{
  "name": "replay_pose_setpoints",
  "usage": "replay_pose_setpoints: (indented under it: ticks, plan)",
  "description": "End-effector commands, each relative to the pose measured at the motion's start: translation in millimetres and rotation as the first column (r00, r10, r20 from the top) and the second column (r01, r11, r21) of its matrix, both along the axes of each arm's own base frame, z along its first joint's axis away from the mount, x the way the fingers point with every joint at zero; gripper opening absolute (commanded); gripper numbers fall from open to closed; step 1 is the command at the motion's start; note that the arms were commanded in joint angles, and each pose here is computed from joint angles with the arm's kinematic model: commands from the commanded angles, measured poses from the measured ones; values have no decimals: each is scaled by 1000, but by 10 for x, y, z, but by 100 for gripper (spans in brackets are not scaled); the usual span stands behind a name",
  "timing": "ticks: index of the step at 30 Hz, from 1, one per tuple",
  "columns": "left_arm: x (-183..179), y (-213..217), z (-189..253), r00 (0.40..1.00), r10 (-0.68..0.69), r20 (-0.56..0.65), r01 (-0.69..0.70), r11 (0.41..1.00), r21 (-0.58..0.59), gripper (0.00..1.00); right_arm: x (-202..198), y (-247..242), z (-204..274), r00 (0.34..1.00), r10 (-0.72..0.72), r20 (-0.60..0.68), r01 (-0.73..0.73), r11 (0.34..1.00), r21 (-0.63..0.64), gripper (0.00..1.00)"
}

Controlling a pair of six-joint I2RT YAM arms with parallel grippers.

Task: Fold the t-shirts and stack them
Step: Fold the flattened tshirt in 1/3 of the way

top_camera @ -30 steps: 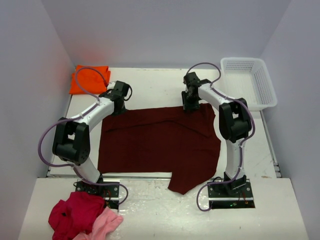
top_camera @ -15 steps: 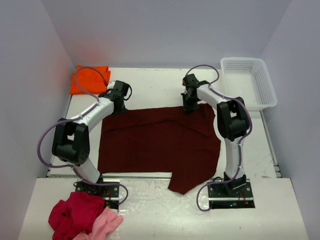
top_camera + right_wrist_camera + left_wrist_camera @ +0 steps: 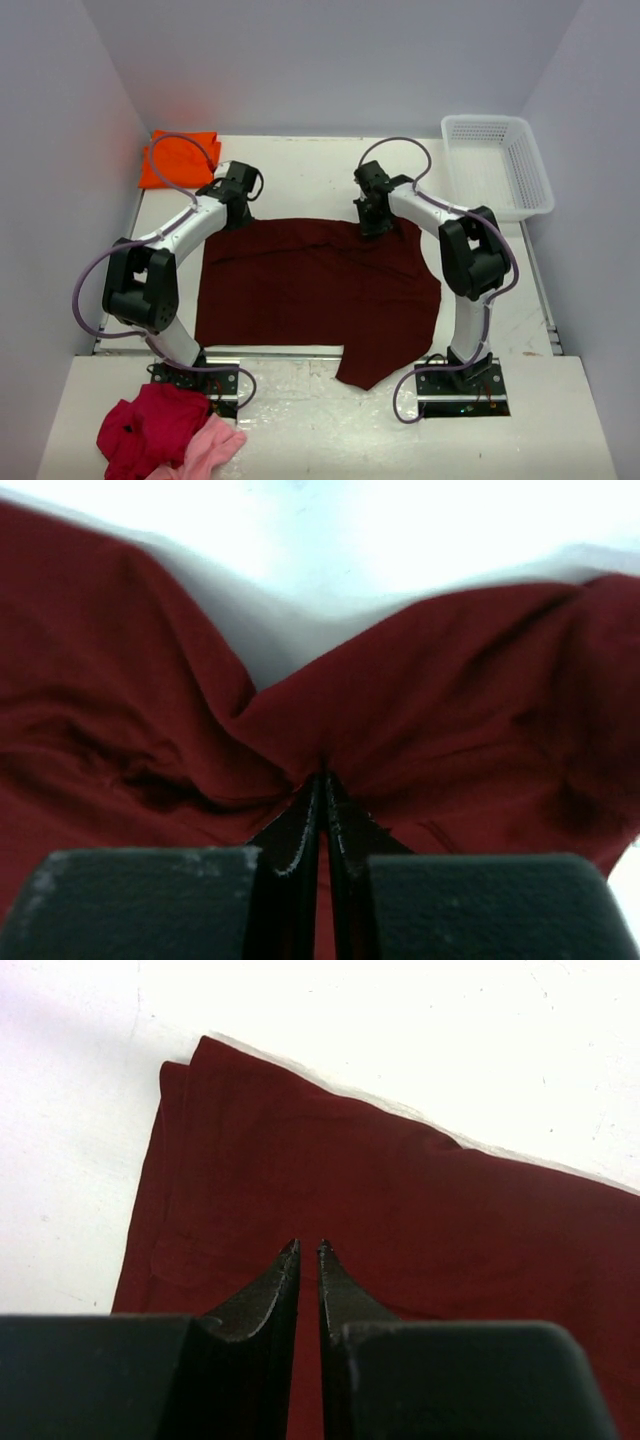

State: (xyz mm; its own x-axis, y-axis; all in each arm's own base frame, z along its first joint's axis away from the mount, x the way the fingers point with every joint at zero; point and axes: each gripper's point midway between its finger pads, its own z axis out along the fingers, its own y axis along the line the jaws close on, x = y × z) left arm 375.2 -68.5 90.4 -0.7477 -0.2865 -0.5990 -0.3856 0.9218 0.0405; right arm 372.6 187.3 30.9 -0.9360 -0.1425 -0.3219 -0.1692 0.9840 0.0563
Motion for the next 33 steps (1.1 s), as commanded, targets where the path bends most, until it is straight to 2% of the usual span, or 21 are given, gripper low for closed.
replay_pose_setpoints:
  ticks: [1,2,3,6,9,12,18,32,33]
  plan:
    - [16,-44,165,998,-14,61,16,1000,-19,13,8,45,333,995,-16,94,15,1000,10,9]
    - [12,-42,168,998,-16,60,17,1000,-18,13,11,39,336,995,-13,96,12,1000,6,16]
    - [8,-41,163,998,-16,59,17,1000,-17,13,22,12,341,995,-15,99,16,1000,-7,18]
    - [2,-47,170,998,-19,61,20,1000,-19,13,82,-21,329,995,-13,100,17,999,-31,19]
    - [3,-36,163,998,-17,61,18,1000,-12,14,147,-12,324,995,-17,102,20,999,-27,14]
    - [15,-36,166,998,-20,59,21,1000,-8,14,176,-16,325,994,-19,104,22,999,-28,0]
    - [22,-41,144,998,-20,54,20,1000,-9,14,124,-27,366,992,-29,123,30,999,-12,0]
    - [48,-53,117,998,-21,52,21,1000,-10,14,-625,144,423,993,30,111,-33,999,27,0]
    - [48,-55,111,998,-21,51,22,1000,-10,14,-676,152,402,994,37,104,-40,999,24,5]
